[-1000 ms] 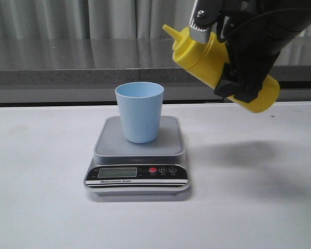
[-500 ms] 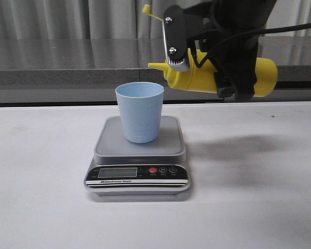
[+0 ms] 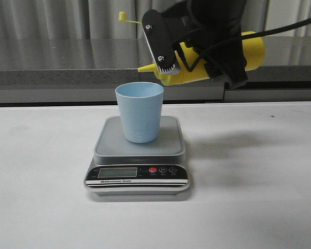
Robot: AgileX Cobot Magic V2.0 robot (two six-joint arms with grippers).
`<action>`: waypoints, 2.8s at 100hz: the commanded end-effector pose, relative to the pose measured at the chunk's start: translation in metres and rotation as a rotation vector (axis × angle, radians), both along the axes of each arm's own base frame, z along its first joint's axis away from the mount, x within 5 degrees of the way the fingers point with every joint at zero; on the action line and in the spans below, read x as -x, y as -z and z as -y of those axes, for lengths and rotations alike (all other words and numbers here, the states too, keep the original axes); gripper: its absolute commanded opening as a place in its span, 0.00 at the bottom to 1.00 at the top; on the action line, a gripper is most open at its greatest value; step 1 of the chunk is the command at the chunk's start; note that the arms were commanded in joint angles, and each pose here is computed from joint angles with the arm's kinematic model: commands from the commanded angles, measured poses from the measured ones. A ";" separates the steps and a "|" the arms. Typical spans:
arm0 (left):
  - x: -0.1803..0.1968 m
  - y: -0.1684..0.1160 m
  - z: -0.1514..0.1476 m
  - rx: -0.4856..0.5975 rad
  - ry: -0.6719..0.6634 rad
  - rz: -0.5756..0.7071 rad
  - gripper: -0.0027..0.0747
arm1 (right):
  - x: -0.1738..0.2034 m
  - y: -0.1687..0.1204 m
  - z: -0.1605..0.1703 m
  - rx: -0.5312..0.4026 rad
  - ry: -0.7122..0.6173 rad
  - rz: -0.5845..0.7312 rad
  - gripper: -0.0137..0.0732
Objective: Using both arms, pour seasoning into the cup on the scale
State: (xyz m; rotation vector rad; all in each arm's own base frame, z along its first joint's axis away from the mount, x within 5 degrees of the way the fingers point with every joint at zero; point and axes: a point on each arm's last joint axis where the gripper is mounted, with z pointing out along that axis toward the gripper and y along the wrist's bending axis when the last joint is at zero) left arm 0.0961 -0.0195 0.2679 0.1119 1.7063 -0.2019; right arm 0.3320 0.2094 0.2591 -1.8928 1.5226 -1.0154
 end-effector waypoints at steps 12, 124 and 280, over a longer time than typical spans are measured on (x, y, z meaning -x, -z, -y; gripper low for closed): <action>-0.001 -0.016 -0.001 0.023 -0.011 0.101 0.01 | 0.002 -0.031 0.004 -0.032 0.005 0.086 0.39; -0.001 -0.016 -0.001 0.023 -0.011 0.101 0.01 | 0.026 -0.025 0.120 -1.335 0.381 0.020 0.39; -0.001 -0.016 -0.001 0.023 -0.011 0.101 0.01 | 0.036 0.088 0.138 -1.722 0.198 -0.168 0.39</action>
